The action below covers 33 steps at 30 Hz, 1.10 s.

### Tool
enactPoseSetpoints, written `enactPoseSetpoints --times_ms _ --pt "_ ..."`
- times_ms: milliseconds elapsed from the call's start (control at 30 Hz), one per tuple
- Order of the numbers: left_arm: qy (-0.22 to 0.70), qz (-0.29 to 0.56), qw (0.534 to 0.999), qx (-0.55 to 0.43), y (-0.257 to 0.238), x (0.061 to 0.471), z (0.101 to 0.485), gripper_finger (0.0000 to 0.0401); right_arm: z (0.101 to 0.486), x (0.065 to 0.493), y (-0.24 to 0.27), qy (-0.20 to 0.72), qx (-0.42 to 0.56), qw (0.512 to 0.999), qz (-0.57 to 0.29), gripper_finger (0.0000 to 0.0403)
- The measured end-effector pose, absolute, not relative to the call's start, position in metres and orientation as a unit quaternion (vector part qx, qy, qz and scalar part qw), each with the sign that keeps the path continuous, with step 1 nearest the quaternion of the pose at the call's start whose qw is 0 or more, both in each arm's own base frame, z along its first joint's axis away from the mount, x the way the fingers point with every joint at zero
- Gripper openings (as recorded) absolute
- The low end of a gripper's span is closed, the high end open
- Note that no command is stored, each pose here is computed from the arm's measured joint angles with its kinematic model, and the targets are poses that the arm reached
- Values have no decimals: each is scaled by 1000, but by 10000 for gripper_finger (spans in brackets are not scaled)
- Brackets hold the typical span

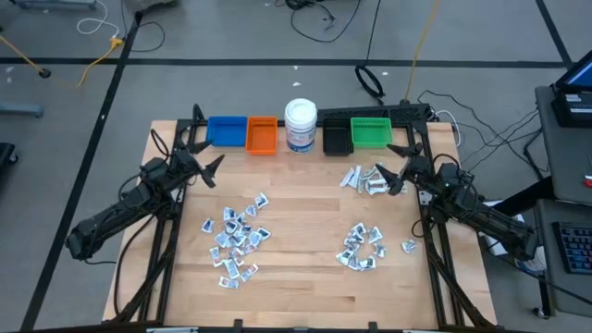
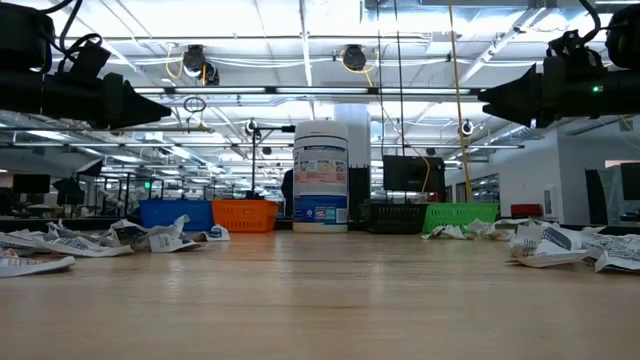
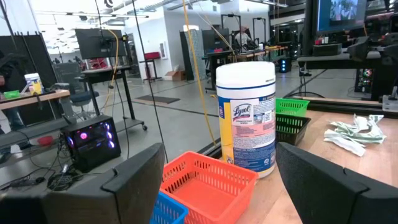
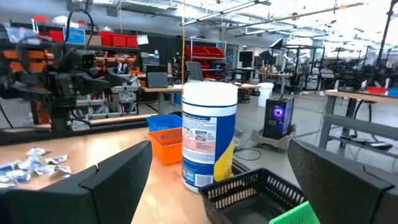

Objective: Pick & Place First Aid Supplies
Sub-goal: Put the bandage into the green bin

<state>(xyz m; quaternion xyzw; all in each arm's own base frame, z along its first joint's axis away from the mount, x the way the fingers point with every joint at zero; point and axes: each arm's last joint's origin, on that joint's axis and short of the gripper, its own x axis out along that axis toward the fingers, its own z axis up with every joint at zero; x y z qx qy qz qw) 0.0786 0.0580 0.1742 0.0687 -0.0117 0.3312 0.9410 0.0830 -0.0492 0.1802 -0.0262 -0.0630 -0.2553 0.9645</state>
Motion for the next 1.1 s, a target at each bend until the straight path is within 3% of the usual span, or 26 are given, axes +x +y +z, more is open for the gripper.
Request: enactPoseSetpoints --times_ms 167,300,633,1100 --pt "-11 331 941 69 58 79 174 310 182 82 -50 -84 31 959 -269 370" --pt "-12 332 941 69 58 79 174 310 177 83 -52 -15 61 953 -295 371" --pt "-12 332 941 69 58 79 174 310 233 98 -63 19 155 933 -323 370" --pt "-12 331 941 69 58 79 174 310 309 126 -79 265 139 898 -323 370"
